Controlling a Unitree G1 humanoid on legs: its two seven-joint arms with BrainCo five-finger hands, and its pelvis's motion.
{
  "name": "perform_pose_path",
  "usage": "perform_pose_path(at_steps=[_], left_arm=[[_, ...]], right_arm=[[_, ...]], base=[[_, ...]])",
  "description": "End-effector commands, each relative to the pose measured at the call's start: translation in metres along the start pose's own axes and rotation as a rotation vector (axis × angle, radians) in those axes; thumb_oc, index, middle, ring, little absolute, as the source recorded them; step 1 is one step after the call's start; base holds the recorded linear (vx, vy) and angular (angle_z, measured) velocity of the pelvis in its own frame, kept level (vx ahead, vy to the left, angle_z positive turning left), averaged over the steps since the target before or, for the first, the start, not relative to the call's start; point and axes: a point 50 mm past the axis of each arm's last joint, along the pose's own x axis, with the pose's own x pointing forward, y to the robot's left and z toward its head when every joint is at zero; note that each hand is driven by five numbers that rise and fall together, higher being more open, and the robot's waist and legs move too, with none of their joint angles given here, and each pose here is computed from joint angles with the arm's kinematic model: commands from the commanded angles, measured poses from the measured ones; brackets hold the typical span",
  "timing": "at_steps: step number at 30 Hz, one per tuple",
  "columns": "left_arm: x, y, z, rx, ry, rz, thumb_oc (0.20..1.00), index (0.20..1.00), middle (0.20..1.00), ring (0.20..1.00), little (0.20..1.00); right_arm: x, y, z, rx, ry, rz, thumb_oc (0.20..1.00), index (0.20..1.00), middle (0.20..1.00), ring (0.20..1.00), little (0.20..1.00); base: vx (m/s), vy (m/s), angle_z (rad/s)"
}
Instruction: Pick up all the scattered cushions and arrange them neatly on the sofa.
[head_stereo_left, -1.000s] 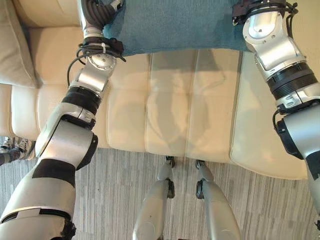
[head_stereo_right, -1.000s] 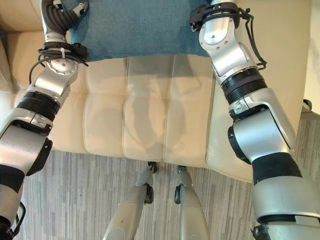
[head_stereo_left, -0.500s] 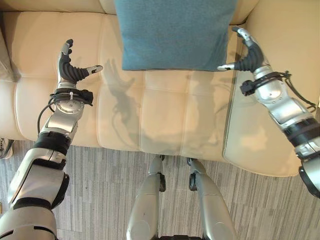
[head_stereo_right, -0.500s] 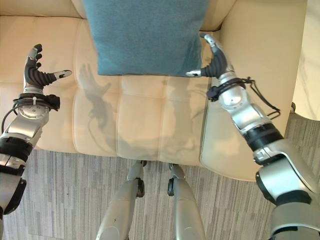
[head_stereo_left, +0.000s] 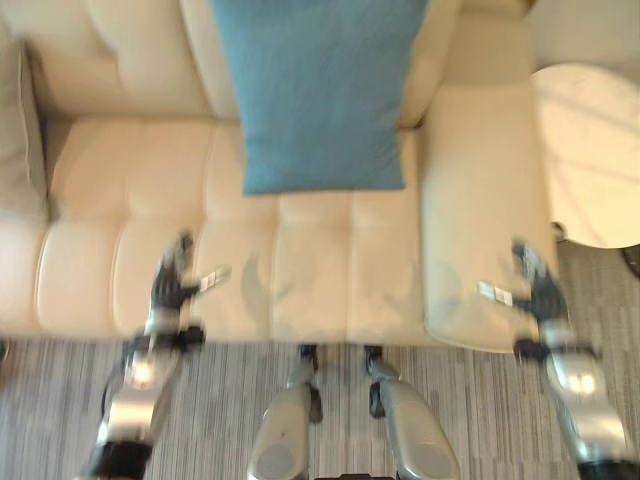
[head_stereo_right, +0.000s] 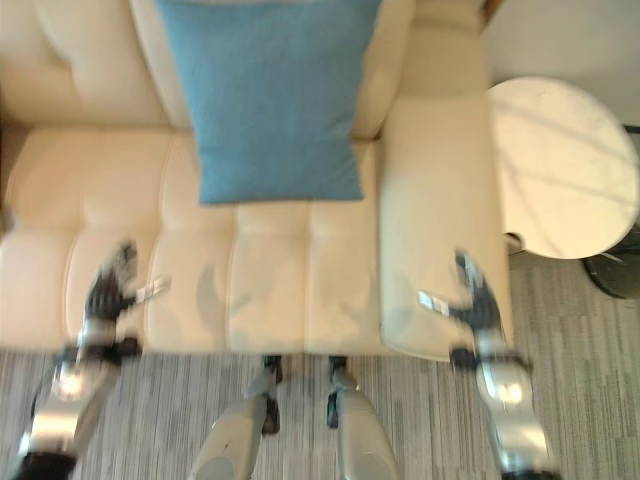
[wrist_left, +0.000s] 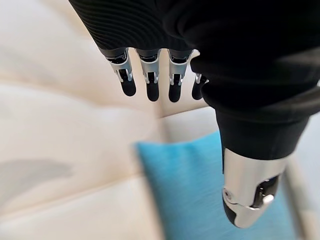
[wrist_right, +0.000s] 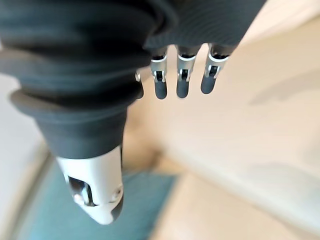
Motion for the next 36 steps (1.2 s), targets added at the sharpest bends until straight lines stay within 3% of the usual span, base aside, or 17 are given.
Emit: perform_pose_path(at_steps=[1,3,10,20,36], left_arm=[[0.016,0.013,0.014,0.08,-0.042,-0.029,1.0,1.0,1.0,1.0,1.0],[-0.002,0.013,-0.025,0.127,0.122,-0.062,1.0,1.0,1.0,1.0,1.0],[-0.017,0.008,-0.063,0.127,0.292,-0.033,1.0,1.0,1.0,1.0,1.0],[-0.009,-0.013,-0.059,0.113,0.263,-0.059,1.0,1.0,1.0,1.0,1.0],[-0.016,-0.018,-0.076,0.175,0.35,-0.09,1.0,1.0,1.0,1.0,1.0]], right_arm=[[0.023,0.003,0.017,-0.085,-0.07,0.079,1.0,1.0,1.0,1.0,1.0],[0.009,0.018,-0.023,-0.08,0.097,0.143,1.0,1.0,1.0,1.0,1.0],[-0.011,0.045,-0.066,0.027,0.295,0.17,1.0,1.0,1.0,1.0,1.0],[0.012,0.035,-0.05,-0.026,0.245,0.121,1.0,1.0,1.0,1.0,1.0],[0.004,0.042,-0.069,-0.014,0.336,0.124,1.0,1.0,1.0,1.0,1.0]], base=[[-0.08,0.061,-0.37],[-0.16,0.059,-0.38],[-0.23,-0.054,-0.35],[-0.28,-0.168,-0.09],[-0.12,-0.006,0.1]])
